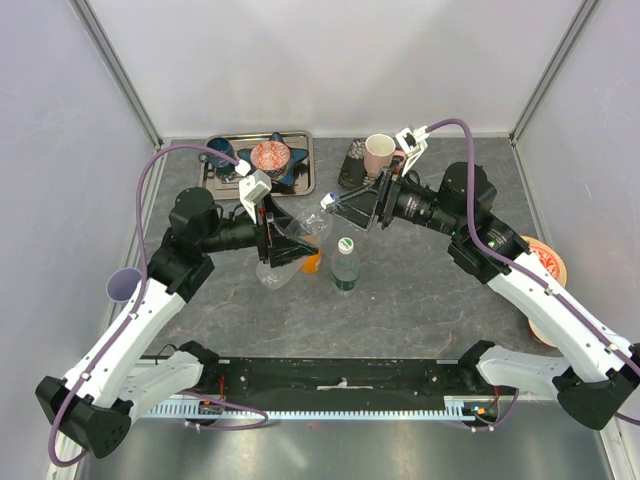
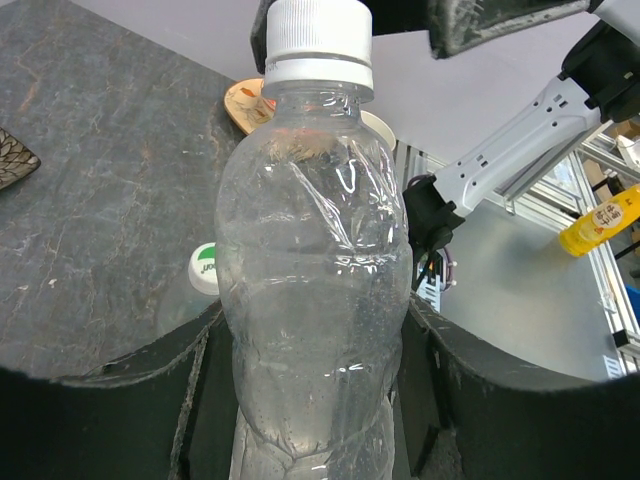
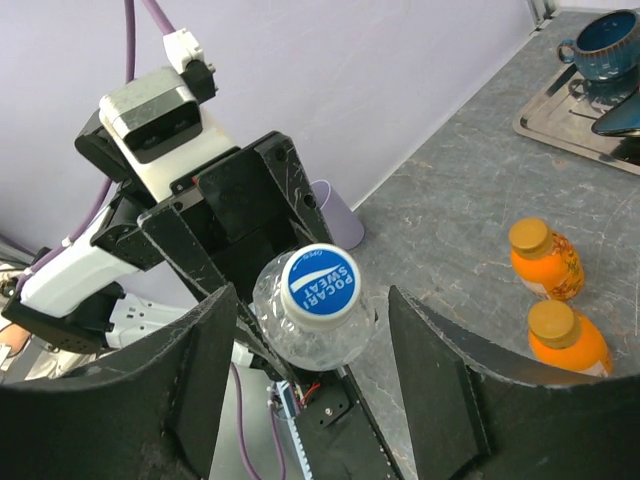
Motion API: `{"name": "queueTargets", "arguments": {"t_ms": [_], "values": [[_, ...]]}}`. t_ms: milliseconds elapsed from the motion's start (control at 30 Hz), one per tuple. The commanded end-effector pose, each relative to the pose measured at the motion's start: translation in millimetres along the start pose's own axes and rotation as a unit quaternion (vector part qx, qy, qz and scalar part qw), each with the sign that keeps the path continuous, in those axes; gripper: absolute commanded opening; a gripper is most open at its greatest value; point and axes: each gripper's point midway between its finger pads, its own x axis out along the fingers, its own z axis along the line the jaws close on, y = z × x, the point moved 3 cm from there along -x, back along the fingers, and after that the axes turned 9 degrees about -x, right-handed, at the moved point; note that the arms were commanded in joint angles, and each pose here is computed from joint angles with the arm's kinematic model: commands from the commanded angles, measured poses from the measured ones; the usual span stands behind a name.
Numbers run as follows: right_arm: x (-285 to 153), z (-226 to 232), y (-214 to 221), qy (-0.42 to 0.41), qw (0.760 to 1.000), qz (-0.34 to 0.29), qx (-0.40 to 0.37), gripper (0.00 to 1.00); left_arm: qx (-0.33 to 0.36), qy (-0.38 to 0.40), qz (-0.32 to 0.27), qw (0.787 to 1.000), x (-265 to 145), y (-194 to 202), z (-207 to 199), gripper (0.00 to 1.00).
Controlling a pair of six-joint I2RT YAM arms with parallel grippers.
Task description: Unscrew the bottle caps
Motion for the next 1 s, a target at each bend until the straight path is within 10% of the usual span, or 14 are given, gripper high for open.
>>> {"name": "queueTargets", "arguments": {"t_ms": [0, 433, 733, 967], "values": [[4.4, 2.3, -14.1, 0.005, 1.0, -0.03, -0.004, 0.66, 0.049, 0.015, -0.024, 0.998, 0.7, -20.2, -12.6, 0.46], [10.7, -4.0, -5.8, 0.016, 1.0, -0.022, 0.009, 0.55, 0.049, 0.014, -0.027, 0.998, 0.1, -17.9, -14.9, 0.46], [12.3, -0.6, -11.9, 0.008, 0.999, -0.04, 0.023, 0.66, 0.047, 0.01, -0.025, 0.999, 0.6, -13.0, -11.7, 0.46], [14.3, -1.5, -5.6, 0.001, 0.999, -0.031, 0.03, 0.45, 0.047, 0.006, -0.024, 0.999, 0.9, -9.9, -9.8, 0.47]]}}
